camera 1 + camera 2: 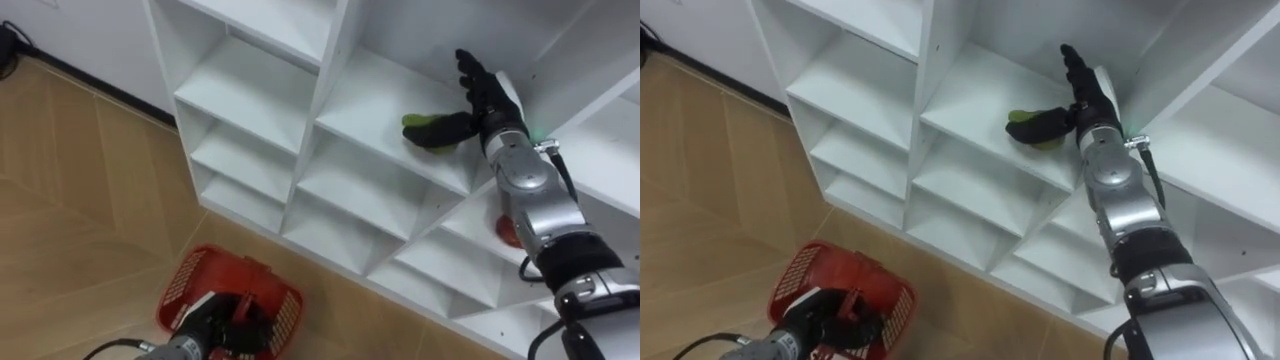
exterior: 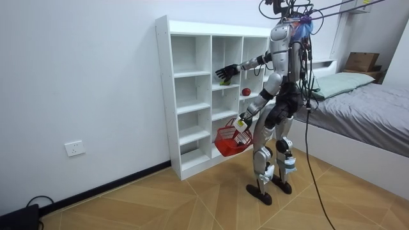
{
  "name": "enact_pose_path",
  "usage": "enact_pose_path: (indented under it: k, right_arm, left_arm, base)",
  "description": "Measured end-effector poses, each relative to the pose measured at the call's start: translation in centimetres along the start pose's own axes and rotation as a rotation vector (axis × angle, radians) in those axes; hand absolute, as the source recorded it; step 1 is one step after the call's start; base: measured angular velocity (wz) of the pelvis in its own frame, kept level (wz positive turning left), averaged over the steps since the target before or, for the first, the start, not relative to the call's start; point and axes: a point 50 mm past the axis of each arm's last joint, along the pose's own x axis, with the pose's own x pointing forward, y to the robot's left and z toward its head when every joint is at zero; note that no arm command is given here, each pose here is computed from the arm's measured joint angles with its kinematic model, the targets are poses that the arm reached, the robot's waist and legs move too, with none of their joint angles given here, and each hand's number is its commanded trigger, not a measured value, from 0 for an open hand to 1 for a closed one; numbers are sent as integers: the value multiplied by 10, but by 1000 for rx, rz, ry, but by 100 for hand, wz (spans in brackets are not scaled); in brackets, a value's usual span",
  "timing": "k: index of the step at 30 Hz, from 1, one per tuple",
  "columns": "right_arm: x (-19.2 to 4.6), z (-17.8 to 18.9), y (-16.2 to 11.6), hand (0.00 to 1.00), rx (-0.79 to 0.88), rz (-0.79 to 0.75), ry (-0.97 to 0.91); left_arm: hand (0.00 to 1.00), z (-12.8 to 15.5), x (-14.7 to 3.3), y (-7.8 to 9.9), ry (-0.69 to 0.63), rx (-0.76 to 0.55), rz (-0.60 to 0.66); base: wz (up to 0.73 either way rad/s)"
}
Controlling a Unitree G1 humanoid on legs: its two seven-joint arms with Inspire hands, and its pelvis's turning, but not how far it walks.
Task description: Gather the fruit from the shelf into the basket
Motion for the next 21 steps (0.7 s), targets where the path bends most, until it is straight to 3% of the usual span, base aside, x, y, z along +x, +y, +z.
enact_pose_path:
  k: [9,21]
  right_arm:
    - [-1,-5,-3,0,-31,56,17]
    - [-2,-17,-3,0,-71,94,64]
  left_arm:
    - [100,7,3,0,-3,86,-4]
    - [100,3,2,1,14,84,-15]
  base:
    - [-1]
    - [0]
